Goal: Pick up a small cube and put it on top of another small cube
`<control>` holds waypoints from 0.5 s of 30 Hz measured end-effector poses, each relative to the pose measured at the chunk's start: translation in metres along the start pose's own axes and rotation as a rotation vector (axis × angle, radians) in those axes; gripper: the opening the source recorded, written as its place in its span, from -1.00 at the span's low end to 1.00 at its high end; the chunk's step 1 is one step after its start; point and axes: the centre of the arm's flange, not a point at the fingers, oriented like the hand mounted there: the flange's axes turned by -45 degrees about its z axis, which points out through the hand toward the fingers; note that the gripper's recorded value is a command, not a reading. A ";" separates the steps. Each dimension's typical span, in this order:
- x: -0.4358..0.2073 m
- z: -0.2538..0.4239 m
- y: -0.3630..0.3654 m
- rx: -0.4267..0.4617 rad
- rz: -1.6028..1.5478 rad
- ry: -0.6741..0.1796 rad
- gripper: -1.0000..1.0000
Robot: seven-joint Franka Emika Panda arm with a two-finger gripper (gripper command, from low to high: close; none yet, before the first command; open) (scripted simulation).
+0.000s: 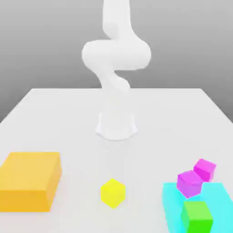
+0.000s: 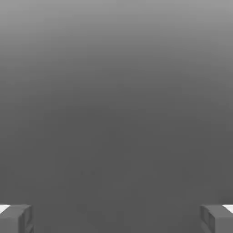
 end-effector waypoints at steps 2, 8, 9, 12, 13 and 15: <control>-0.010 0.048 -0.029 0.024 -0.067 -0.068 0.00; -0.072 0.166 -0.117 0.100 -0.269 -0.254 0.00; -0.087 0.182 -0.131 0.113 -0.303 -0.284 0.00; -0.137 0.225 -0.172 0.155 -0.409 -0.372 0.00; -0.156 0.237 -0.184 0.169 -0.444 -0.402 0.00; -0.196 0.258 -0.208 0.199 -0.515 -0.460 0.00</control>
